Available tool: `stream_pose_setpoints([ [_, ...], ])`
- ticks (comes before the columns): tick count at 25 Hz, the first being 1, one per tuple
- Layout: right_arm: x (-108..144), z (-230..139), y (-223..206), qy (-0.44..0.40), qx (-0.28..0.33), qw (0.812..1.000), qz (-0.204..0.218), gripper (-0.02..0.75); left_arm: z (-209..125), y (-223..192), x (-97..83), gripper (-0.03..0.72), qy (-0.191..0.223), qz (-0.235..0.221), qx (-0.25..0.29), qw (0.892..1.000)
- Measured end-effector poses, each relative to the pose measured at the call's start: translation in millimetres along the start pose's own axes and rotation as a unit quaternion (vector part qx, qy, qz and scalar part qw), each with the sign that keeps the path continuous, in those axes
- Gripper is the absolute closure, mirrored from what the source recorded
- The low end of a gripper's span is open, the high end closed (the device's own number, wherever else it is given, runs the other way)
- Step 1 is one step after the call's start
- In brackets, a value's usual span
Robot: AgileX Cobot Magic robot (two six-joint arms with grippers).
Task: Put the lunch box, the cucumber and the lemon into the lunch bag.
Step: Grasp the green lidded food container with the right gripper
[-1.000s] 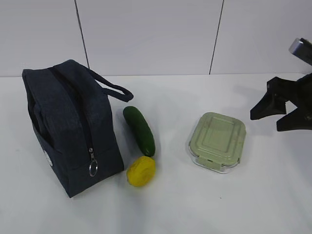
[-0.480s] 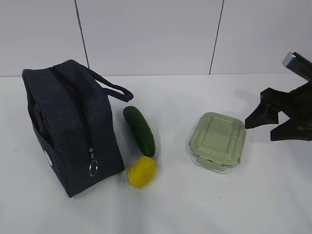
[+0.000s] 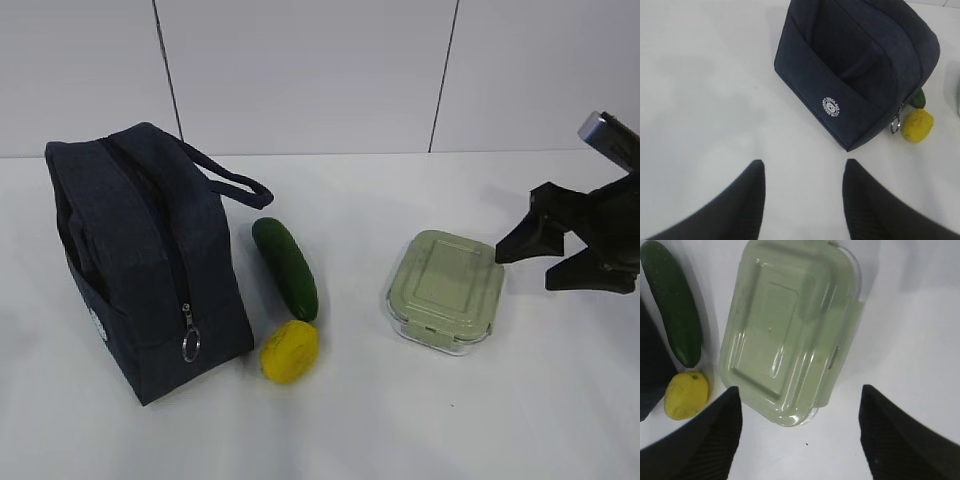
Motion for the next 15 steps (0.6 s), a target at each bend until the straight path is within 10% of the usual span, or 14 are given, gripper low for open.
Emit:
stream_pose_setpoints([
  [15,1,1,0,0.006,-0.003,1.0,0.003,0.186,52,-63,-27.7,0.315,0.125,-0.081,0.049,0.988],
])
Point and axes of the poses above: a point on each arm's last joint axis where the gripper is mounted, y pointing back along that axis away from the gripper, x along the wrist's bending axis when the last joint is at zero, z = x × y, the point moved 8 cm from there along -y, pointing out along that axis toward the gripper, and after that the axes turned 1 degree about -y, right-handed, at the moved point
